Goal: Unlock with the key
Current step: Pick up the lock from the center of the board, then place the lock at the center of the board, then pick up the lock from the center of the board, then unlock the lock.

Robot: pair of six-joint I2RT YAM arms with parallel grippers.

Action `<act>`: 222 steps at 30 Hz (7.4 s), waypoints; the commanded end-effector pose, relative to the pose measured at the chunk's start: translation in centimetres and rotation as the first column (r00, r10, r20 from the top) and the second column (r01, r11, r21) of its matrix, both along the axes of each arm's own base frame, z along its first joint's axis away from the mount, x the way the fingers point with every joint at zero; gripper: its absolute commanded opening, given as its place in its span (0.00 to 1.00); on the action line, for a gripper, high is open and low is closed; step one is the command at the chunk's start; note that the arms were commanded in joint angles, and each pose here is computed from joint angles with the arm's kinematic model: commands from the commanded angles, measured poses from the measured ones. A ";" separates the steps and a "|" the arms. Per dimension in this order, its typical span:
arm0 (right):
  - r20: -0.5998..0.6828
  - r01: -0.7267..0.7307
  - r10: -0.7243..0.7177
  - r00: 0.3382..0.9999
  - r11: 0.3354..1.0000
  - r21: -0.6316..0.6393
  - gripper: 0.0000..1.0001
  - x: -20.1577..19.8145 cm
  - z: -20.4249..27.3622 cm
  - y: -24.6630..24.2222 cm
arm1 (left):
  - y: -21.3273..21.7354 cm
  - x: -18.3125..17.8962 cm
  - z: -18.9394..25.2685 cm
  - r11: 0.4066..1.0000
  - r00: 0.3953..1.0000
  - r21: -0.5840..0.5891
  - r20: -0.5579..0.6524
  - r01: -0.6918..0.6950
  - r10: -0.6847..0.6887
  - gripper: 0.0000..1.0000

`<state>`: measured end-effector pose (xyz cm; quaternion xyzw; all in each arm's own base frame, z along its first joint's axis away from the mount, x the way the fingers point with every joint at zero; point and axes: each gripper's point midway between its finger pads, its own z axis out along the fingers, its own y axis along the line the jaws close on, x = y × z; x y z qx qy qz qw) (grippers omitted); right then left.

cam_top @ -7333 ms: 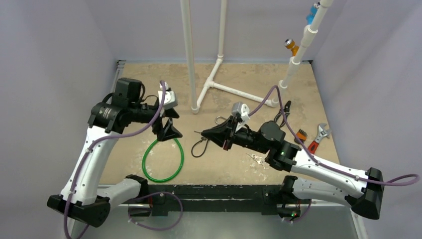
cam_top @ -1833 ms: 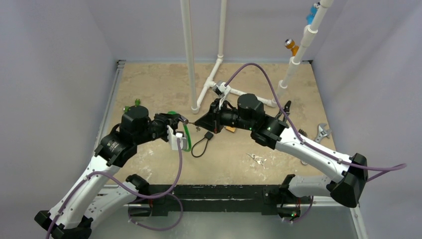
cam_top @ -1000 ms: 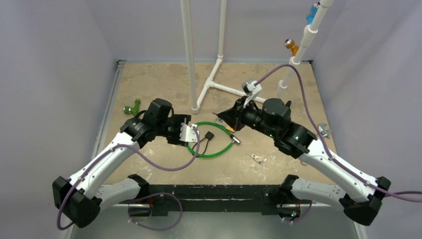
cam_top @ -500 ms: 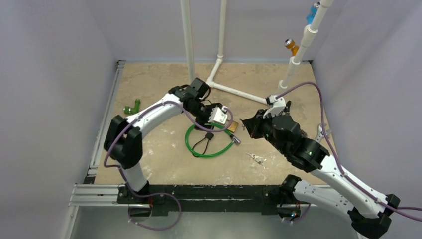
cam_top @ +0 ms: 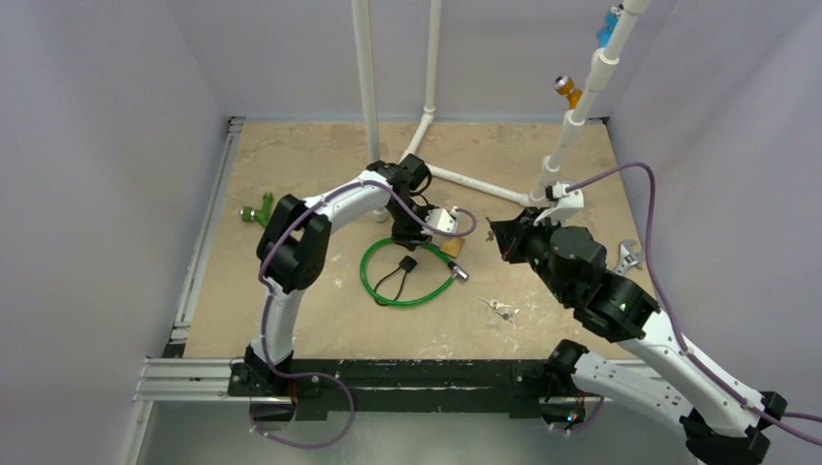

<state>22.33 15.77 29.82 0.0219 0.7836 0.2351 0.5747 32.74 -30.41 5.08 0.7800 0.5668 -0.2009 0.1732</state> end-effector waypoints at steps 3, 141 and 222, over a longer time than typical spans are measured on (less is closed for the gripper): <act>0.066 0.048 -0.051 0.997 0.998 0.037 0.00 0.6 3.2 -0.9 | 0.3 1.9 -1.1 0.997 0.998 0.074 0.056 -0.030 0.026 0.43; 0.234 -0.429 0.414 0.880 0.903 0.014 0.00 -2.8 10.9 6.4 | 12.0 -10.5 26.5 0.875 0.771 -0.453 0.492 -0.172 0.406 0.00; 0.273 -0.736 0.684 0.676 0.643 0.211 0.00 -2.7 10.8 15.8 | 16.1 -7.2 34.4 0.819 0.387 -0.561 0.733 -0.122 0.559 0.00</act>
